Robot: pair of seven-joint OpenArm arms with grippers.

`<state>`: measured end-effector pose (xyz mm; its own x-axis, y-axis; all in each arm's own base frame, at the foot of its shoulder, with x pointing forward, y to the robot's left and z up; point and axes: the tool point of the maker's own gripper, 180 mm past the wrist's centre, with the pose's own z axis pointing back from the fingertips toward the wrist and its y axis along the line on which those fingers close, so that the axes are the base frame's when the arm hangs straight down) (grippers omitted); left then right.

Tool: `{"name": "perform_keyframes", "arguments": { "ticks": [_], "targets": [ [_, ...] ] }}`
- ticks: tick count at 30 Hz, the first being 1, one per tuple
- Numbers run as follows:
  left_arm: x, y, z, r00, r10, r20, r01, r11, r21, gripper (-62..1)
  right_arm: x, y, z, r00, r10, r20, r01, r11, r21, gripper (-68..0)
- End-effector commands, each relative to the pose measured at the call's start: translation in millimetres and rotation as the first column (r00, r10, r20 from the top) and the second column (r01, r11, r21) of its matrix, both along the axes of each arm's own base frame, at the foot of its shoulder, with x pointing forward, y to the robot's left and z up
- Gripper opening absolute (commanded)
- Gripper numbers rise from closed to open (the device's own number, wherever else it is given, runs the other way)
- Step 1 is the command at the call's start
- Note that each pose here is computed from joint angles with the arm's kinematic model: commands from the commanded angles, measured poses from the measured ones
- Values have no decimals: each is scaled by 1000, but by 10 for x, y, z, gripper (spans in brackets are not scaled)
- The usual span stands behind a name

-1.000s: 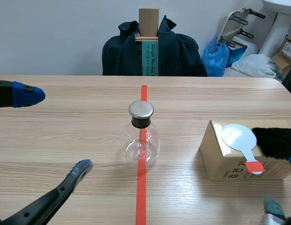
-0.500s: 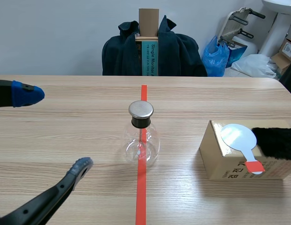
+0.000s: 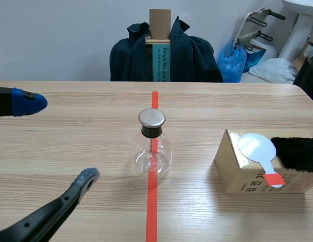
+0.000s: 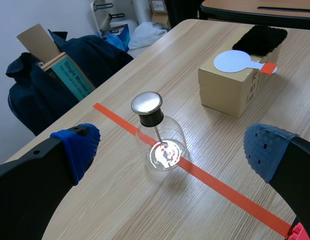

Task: Do the electroscope experiment.
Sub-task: 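Return to the home posture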

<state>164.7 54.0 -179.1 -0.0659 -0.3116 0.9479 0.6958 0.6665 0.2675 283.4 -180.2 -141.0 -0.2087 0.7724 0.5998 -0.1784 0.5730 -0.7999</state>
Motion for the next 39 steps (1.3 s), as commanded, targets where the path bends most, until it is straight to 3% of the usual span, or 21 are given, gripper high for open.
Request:
{"name": "perform_keyframes", "arguments": {
  "ticks": [1,8,17,23,32,39],
  "targets": [
    [-3,-28,51,1000,-4,10,4,1000,-26,9,6,105,-7,1000,30,-7,-30,999,-14,-220],
    [-3,-29,51,1000,-4,10,4,1000,-26,9,38,440,-26,997,63,-42,-62,998,17,-220],
    [-3,-29,51,1000,-4,11,4,1000,-26,8,71,579,243,998,50,-48,-43,990,132,-220],
    [-3,-29,51,1000,-4,11,4,1000,-26,8,12,704,131,988,105,-112,-92,989,116,-220],
    [-3,-29,51,1000,-4,11,4,1000,-26,9,15,678,54,987,72,-146,-52,989,138,-220],
    [-3,-29,51,1000,-4,11,4,1000,-26,9,27,615,-12,983,36,-180,-14,992,121,-220]
  ]
}}
